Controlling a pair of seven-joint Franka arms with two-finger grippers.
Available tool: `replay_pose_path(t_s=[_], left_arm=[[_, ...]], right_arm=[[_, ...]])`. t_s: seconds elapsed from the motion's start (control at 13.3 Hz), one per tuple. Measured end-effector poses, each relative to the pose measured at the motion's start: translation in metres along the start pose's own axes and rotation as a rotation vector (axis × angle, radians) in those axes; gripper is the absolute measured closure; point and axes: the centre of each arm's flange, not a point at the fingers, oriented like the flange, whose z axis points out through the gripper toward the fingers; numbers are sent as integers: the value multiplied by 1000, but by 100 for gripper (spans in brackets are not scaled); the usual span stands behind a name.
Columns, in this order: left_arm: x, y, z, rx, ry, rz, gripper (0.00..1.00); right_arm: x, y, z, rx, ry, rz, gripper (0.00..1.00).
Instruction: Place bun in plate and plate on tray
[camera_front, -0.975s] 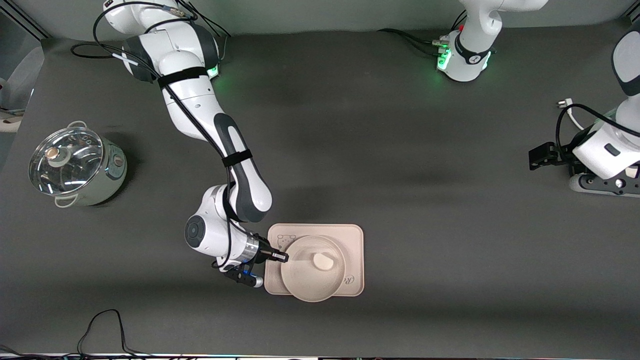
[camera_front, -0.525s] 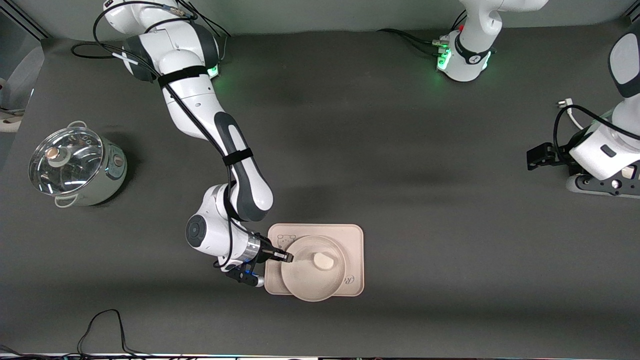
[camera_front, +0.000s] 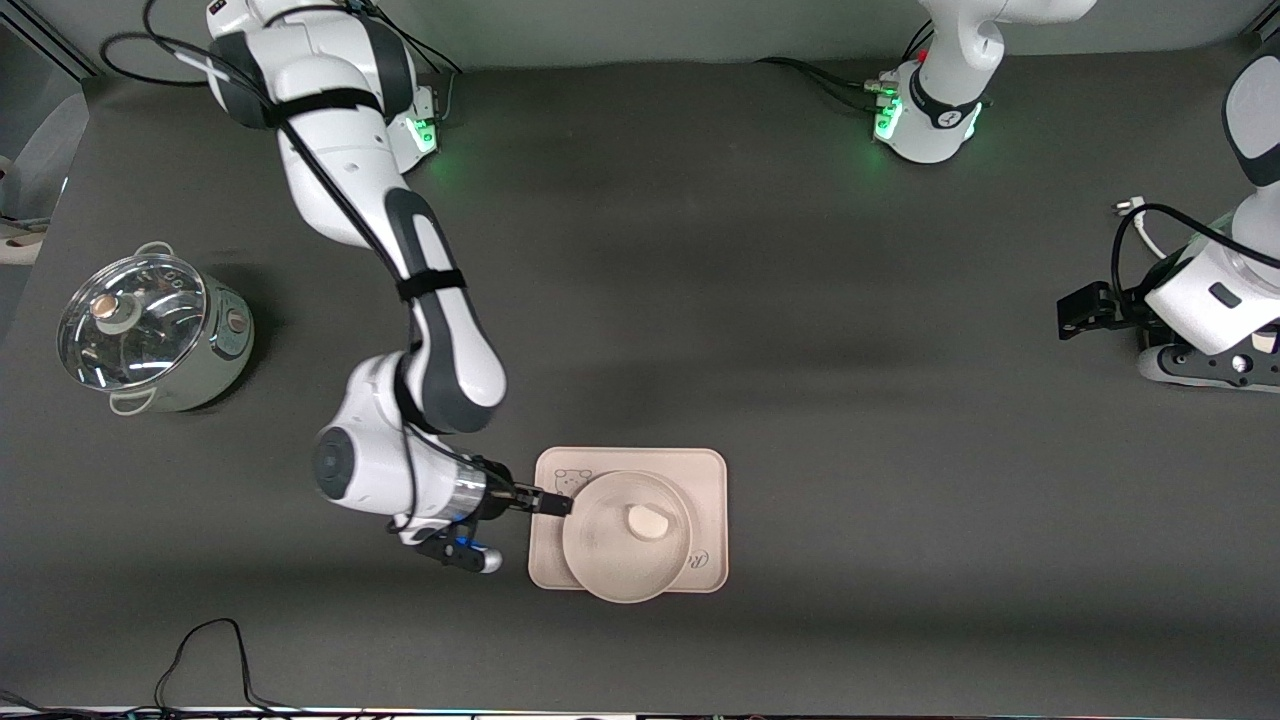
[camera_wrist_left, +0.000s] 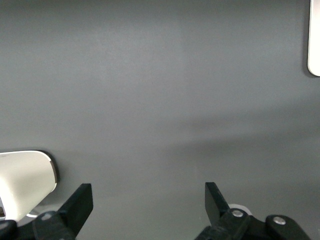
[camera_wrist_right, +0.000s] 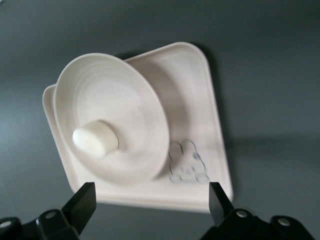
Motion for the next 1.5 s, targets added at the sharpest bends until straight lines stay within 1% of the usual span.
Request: replay_pose_path(t_s=[0.07, 0.15, 0.22, 0.3, 0.45, 0.53, 0.67, 0.82, 0.9, 0.97, 1.2, 1.43, 1.5], left_arm=[[0, 0, 0, 0, 1, 1, 0], [0, 1, -1, 1, 2, 2, 0], [0, 2, -1, 1, 3, 4, 0], [1, 3, -1, 1, 7, 5, 0], [2, 3, -4, 2, 25, 6, 0], [2, 3, -6, 3, 34, 6, 0], [1, 3, -10, 4, 48, 7, 0], [0, 1, -14, 26, 53, 10, 0], [0, 1, -15, 29, 55, 11, 0], [0, 2, -16, 30, 58, 12, 0], [1, 2, -27, 24, 77, 11, 0], [-7, 0, -43, 14, 59, 5, 0], [-9, 0, -51, 13, 55, 5, 0]], right_arm=[[-5, 3, -26, -23, -20, -23, 0], [-11, 8, -51, -29, -30, -50, 0], [-18, 19, -75, -30, -35, -74, 0], [-28, 34, -102, -56, -29, -98, 0], [-56, 59, -158, -162, -13, -161, 0], [-70, 66, -181, -201, 0, -187, 0], [-92, 74, -216, -255, 28, -230, 0], [-104, 82, -240, -338, 50, -270, 0], [-108, 83, -248, -354, 56, -278, 0], [-111, 84, -256, -359, 60, -282, 0], [-114, 97, -290, -341, 96, -263, 0], [-118, 118, -317, -332, 96, -230, 0], [-119, 126, -324, -332, 87, -222, 0]])
